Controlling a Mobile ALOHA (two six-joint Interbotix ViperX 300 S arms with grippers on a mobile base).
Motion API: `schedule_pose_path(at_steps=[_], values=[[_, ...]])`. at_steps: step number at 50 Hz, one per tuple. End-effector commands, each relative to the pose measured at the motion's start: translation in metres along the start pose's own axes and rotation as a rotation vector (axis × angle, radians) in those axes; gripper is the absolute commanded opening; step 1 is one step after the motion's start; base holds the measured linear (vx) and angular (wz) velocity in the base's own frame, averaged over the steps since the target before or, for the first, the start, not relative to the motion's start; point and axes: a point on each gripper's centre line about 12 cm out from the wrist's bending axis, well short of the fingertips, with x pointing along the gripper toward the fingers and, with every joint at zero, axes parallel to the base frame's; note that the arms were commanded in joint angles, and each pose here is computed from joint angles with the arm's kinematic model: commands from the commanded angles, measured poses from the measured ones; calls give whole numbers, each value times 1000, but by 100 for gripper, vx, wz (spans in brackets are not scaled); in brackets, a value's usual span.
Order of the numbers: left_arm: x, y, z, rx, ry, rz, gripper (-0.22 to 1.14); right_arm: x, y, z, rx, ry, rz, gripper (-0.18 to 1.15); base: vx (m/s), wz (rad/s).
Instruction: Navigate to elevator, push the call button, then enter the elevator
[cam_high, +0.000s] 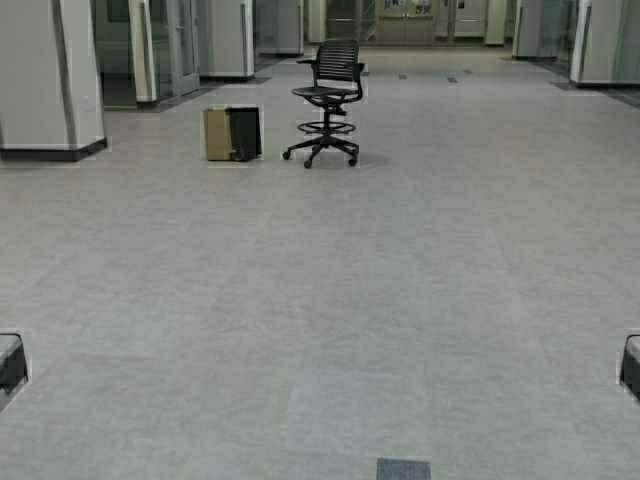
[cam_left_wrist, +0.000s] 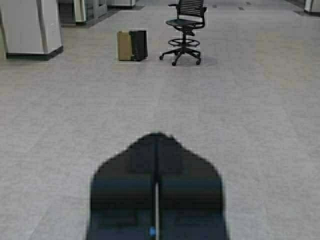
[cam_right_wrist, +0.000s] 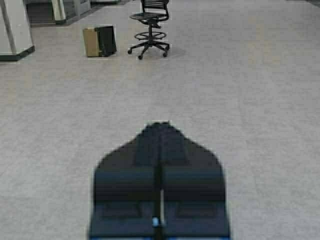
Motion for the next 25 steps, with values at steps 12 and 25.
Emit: schedule_pose_path(at_steps=[12, 25], values=[[0, 0, -3, 5, 3, 1, 2, 5, 0, 3, 1, -14, 0, 5, 58, -4], [1, 0, -2, 3, -6, 1, 3, 4, 0, 2, 3, -15, 0, 5, 59, 16]])
